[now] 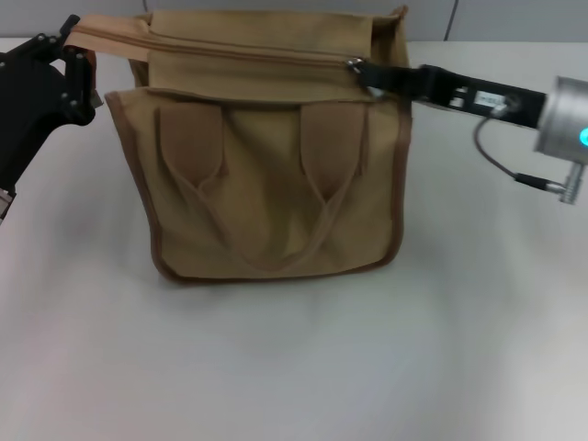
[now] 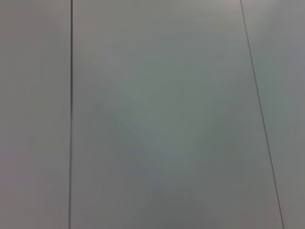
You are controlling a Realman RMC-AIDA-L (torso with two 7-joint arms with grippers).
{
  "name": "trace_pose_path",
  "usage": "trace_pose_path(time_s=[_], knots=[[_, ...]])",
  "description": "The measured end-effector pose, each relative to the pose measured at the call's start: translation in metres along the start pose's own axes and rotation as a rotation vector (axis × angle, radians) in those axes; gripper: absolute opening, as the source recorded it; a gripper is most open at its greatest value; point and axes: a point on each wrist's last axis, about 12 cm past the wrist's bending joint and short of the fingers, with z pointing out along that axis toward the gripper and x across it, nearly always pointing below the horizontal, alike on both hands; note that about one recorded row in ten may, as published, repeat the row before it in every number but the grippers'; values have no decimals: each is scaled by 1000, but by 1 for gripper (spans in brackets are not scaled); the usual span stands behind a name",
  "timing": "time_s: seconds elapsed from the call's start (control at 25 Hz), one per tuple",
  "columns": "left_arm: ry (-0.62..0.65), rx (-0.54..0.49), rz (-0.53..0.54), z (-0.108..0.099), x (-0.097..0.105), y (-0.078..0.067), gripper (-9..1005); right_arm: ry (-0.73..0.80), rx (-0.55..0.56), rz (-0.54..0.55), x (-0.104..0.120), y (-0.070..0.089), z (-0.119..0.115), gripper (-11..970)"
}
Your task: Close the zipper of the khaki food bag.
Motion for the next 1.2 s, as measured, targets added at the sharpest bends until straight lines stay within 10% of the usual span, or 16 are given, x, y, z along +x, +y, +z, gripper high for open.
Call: trace_pose_path(time_s=[0.68,1.2], knots=[[20,-1,-5,0,2,1,34,-243,-123,-214,18,7,-44,112],[65,-7,-87,-5,6,3,35,-63,-315,-728,86,25,-93,597]])
